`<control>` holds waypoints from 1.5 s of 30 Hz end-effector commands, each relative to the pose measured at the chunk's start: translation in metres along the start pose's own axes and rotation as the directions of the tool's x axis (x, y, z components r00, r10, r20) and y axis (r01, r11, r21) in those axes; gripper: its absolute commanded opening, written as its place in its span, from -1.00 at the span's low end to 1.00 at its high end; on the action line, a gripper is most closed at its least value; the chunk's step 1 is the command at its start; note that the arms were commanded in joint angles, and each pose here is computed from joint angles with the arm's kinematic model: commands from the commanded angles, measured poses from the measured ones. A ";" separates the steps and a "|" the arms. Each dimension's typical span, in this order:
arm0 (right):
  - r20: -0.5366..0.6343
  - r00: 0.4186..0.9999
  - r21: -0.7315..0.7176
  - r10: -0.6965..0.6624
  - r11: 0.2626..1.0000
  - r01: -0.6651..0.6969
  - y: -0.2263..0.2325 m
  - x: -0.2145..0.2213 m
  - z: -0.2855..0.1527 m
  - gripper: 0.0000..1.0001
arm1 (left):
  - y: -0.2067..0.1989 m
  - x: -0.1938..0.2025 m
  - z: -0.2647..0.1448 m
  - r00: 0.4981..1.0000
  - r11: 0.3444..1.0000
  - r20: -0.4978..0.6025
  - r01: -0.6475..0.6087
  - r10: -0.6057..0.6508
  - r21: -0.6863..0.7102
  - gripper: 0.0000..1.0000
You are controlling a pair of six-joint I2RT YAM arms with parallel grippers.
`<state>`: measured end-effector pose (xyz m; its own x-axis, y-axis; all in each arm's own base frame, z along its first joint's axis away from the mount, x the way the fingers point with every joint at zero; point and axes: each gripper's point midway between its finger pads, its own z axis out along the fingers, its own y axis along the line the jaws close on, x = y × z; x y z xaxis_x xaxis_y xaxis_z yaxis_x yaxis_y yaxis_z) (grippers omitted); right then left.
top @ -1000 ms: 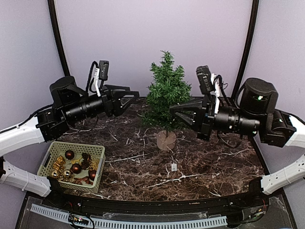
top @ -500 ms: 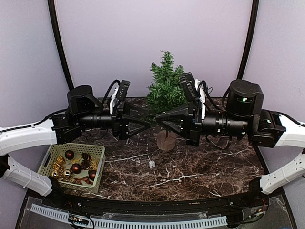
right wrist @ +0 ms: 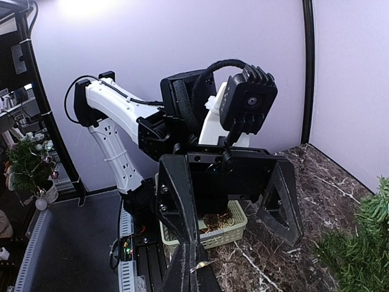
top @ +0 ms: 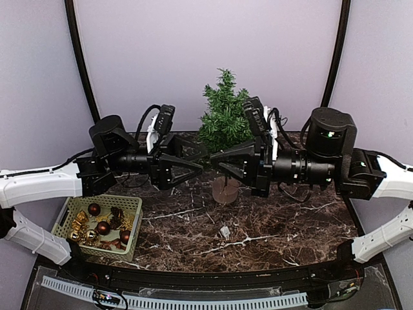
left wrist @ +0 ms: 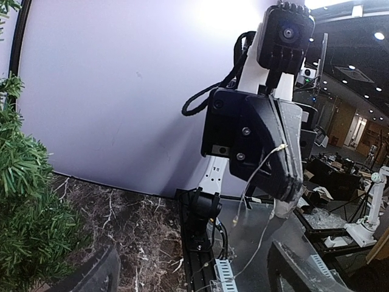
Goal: Decorate the small christmas tree
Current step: Pass from the right arm to the left
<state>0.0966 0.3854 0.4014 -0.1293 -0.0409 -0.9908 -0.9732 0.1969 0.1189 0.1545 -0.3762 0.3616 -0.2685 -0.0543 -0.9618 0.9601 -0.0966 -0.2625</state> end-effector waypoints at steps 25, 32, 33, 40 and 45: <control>0.140 0.990 0.035 0.024 0.999 -0.029 -0.006 -0.028 -0.016 -1.00 | 0.020 0.036 0.036 0.997 0.993 -0.073 -0.011 0.003 -0.118 -0.04; 0.132 0.991 0.029 0.029 0.999 -0.034 -0.006 -0.024 -0.014 -1.00 | 0.034 0.063 0.049 0.993 0.988 -0.118 0.003 -0.021 -0.151 -0.07; 0.136 0.990 0.030 0.030 0.999 -0.035 -0.006 -0.025 -0.015 -1.00 | 0.036 0.068 0.051 0.992 0.988 -0.123 0.008 -0.028 -0.154 -0.07; 0.157 0.987 0.043 0.035 0.998 -0.042 -0.008 -0.025 -0.021 -1.00 | 0.047 0.098 0.053 0.984 0.982 -0.162 0.042 -0.072 -0.183 -0.17; 0.166 0.985 0.050 0.036 0.998 -0.045 -0.009 -0.025 -0.025 -1.00 | 0.054 0.116 0.051 0.977 0.975 -0.185 0.062 -0.102 -0.211 -0.27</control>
<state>0.1015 0.3692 0.4063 -0.1468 0.0457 -0.9881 -0.9589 0.2387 0.1535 0.1704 -0.4386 0.2493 -0.3429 0.1429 -0.9284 0.9385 0.0958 -0.3318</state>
